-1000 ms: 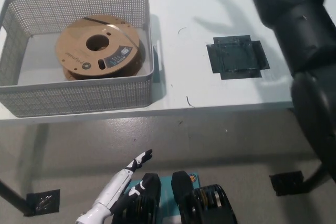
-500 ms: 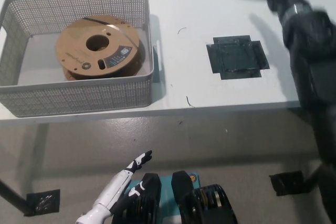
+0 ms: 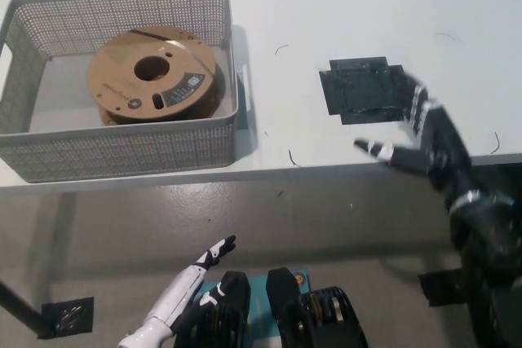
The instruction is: Use the right hand to pick up a 3d printing filament and place it into a container on the left side
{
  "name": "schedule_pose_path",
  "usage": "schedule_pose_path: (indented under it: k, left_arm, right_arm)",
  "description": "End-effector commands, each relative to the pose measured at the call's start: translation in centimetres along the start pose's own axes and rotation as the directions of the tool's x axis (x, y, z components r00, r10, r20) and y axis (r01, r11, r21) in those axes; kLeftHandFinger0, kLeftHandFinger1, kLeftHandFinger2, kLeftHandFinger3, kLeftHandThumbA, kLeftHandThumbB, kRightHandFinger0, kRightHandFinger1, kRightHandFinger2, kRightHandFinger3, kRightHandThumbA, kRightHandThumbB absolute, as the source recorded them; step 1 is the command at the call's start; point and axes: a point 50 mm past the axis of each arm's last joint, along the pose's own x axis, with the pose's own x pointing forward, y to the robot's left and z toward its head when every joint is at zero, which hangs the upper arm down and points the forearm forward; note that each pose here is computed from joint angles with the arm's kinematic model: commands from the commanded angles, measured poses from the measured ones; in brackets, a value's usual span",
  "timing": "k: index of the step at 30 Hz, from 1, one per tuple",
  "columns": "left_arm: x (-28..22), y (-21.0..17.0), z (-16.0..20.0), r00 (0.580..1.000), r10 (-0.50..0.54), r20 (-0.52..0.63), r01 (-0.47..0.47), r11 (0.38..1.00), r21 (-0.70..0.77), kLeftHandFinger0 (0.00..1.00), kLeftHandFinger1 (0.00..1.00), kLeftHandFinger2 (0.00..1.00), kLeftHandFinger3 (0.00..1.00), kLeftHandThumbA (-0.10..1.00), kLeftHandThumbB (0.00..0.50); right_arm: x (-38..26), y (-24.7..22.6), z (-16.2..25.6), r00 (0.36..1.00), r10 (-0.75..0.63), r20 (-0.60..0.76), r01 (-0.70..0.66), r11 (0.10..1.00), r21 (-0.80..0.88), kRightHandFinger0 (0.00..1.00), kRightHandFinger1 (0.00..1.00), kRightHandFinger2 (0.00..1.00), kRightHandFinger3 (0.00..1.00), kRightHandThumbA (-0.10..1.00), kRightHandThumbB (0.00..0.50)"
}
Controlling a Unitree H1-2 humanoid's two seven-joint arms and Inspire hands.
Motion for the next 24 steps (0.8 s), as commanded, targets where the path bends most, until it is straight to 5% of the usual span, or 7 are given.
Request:
schedule_pose_path:
  k: [1,2,5,7,11,17,24]
  left_arm:
    - [0.7,1.3,0.7,0.997,0.05,0.05,-0.05,0.999,0.008,1.0,1.0,1.0,1.0,1.0,0.261]
    - [0.5,1.2,0.5,0.998,0.051,0.045,-0.052,0.999,0.01,1.0,1.0,1.0,1.0,1.0,0.262]
    - [0.3,0.9,0.5,0.997,0.054,0.047,-0.055,0.999,0.003,1.0,1.0,1.0,1.0,1.0,0.258]
    - [0.4,0.9,0.5,0.997,0.057,0.048,-0.057,0.998,0.004,1.0,1.0,1.0,1.0,1.0,0.255]
    - [0.3,1.0,0.5,0.997,0.061,0.048,-0.061,0.998,0.001,1.0,1.0,1.0,1.0,1.0,0.265]
    - [0.3,0.7,0.5,0.997,0.057,0.043,-0.057,0.998,-0.007,1.0,1.0,1.0,1.0,1.0,0.267]
    - [0.0,0.5,0.3,0.994,0.104,0.041,-0.099,0.991,-0.093,1.0,1.0,1.0,1.0,1.0,0.307]
  right_arm:
    - [-20.3,7.5,20.4,0.309,0.05,0.95,0.179,0.978,-0.11,1.0,1.0,1.0,1.0,1.0,0.379]
    - [-20.1,7.2,19.4,0.336,0.078,0.939,0.202,0.968,-0.152,1.0,1.0,1.0,1.0,1.0,0.374]
    - [-17.0,7.2,14.3,0.441,0.115,0.89,0.159,0.966,-0.204,1.0,1.0,1.0,1.0,1.0,0.19]
    - [-15.8,7.4,9.8,0.598,0.096,0.796,0.169,0.956,-0.241,1.0,1.0,1.0,1.0,1.0,0.173]
    - [-13.5,7.5,2.6,0.786,0.109,0.609,0.096,0.951,-0.295,1.0,1.0,1.0,1.0,1.0,0.141]
    - [-11.1,7.3,-4.3,0.937,0.092,0.337,0.03,0.94,-0.34,1.0,1.0,1.0,1.0,1.0,0.139]
    - [-10.2,7.9,-7.2,0.973,0.171,0.157,-0.114,0.941,-0.319,1.0,1.0,1.0,1.0,1.0,0.062]
